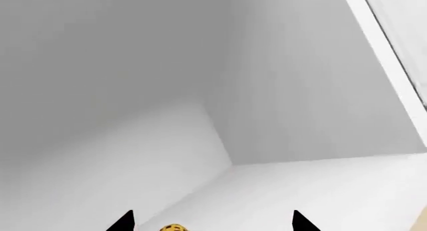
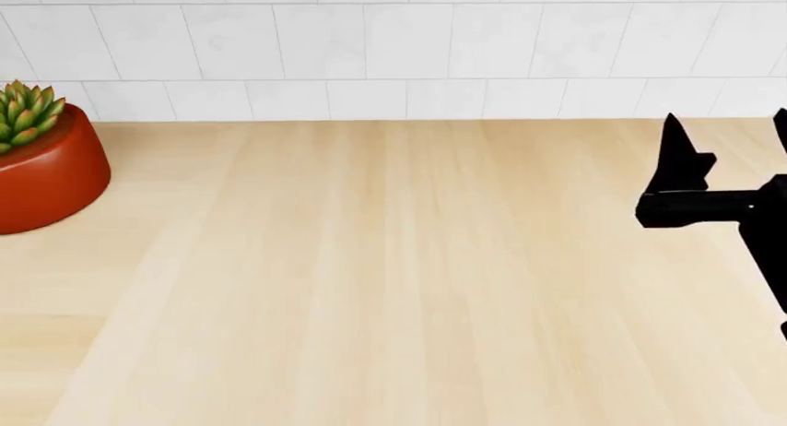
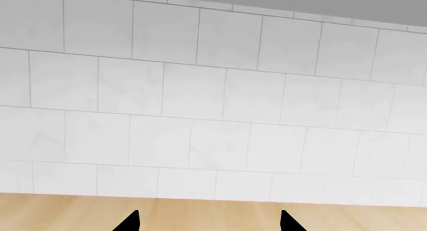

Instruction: Pick the corn, beet from the counter and place them in the cabinet. Then close the cabinet.

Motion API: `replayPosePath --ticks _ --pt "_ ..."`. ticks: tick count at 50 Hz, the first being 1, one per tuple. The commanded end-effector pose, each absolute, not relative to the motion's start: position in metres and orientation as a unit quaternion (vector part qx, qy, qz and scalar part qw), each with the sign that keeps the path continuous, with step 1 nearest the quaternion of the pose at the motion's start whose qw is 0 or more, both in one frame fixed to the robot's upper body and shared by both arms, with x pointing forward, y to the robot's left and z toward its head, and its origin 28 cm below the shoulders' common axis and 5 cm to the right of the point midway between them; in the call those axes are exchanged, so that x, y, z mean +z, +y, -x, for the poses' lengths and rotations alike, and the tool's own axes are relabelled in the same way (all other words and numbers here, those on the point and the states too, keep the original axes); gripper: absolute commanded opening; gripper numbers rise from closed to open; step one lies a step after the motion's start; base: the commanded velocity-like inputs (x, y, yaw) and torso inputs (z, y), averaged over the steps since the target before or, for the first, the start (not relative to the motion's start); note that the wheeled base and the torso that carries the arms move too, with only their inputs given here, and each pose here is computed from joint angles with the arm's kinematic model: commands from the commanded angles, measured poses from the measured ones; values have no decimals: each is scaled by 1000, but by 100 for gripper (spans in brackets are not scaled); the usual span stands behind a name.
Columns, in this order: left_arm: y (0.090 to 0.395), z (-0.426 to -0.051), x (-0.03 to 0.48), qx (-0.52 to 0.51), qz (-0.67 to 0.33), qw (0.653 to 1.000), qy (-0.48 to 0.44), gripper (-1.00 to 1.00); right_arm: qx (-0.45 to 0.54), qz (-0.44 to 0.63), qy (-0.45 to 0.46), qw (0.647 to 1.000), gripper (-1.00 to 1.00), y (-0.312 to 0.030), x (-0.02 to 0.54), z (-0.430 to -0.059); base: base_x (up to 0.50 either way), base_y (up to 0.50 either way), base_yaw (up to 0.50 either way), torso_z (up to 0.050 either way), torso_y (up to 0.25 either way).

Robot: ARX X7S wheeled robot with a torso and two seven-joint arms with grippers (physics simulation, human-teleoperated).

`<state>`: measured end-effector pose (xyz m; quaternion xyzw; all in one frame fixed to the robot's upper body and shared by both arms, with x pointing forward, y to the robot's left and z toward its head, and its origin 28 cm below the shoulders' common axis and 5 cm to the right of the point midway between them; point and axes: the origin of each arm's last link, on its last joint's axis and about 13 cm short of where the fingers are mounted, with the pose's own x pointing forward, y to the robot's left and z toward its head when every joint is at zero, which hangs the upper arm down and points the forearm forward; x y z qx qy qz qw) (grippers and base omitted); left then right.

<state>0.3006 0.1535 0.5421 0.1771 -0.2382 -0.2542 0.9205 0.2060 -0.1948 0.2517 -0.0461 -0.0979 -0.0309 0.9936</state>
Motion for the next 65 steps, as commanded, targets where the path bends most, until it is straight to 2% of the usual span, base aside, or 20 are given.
replayPosePath --ticks 1,14,28,53,65 --pt "155 -276 534 -279 -197 891 -299 100 -29 48 -99 994 100 -193 254 -206 0 0 0 0 0" --pt "165 -262 513 -296 -181 874 -341 100 -29 50 -97 994 100 -193 252 -206 0 0 0 0 0" --pt "165 -251 486 -353 -233 839 -342 100 -27 53 -96 994 100 -190 254 -206 0 0 0 0 -1" --pt "148 -251 435 -451 -348 775 -274 100 -32 54 -96 993 100 -193 255 -205 0 0 0 0 0" --pt "154 -270 406 -455 -329 801 -210 100 -30 54 -96 993 100 -192 254 -205 0 0 0 0 0"
